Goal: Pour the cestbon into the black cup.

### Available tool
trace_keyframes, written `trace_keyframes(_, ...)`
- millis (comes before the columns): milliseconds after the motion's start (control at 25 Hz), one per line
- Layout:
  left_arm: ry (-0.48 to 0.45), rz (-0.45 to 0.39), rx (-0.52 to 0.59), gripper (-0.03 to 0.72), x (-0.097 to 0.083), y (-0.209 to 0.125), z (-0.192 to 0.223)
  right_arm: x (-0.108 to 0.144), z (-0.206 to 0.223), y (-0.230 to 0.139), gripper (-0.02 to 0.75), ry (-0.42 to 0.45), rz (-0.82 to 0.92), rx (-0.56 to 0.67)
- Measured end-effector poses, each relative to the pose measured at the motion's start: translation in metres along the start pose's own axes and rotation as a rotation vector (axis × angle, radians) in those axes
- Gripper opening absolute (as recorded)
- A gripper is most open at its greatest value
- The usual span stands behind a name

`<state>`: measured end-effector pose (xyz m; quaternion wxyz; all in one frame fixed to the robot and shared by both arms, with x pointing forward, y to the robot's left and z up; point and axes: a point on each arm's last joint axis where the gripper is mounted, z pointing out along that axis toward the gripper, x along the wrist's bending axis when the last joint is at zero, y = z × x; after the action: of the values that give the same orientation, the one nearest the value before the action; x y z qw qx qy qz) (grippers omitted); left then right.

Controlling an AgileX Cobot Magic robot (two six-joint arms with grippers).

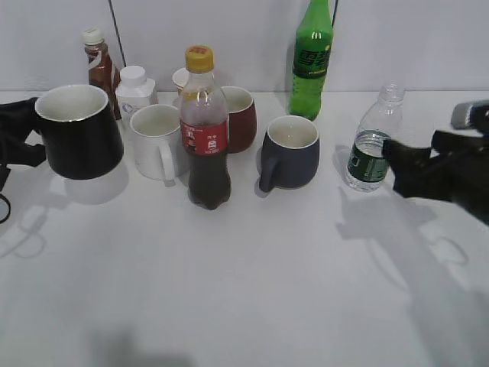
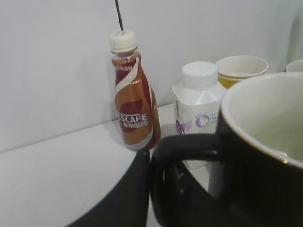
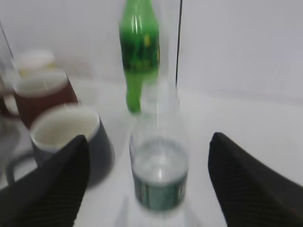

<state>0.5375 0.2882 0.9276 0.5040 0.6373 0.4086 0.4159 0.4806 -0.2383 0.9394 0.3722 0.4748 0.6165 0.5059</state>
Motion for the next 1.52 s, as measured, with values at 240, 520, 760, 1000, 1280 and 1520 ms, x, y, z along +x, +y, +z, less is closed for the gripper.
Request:
trace_keyframes(240,-0.027,0.012,-0.027,0.057,-0.009,0.009,0.001,-0.002,0.022,-0.039,0.611,-0.001,0.021,0.021)
trace_keyframes(520,-0.090,0.022,-0.022,0.057,-0.027,0.010,0.004,-0.005,0.060,-0.069,0.612,-0.011,0.045,0.069)
trace_keyframes(760,-0.112,0.025,-0.022,0.057,-0.034,0.011,0.006,-0.009,0.101,-0.068,0.612,-0.036,0.054,0.023)
trace_keyframes(1000,-0.151,0.040,0.039,0.057,-0.047,0.009,0.007,-0.009,0.122,-0.065,0.484,-0.023,0.044,0.044)
trace_keyframes(1280,-0.211,0.075,0.103,0.057,-0.075,0.024,0.001,0.009,0.094,-0.025,0.484,0.037,-0.166,0.115)
trace_keyframes(1520,-0.314,0.120,0.152,0.057,-0.110,0.031,-0.006,0.049,0.065,0.034,0.484,0.081,-0.447,0.063)
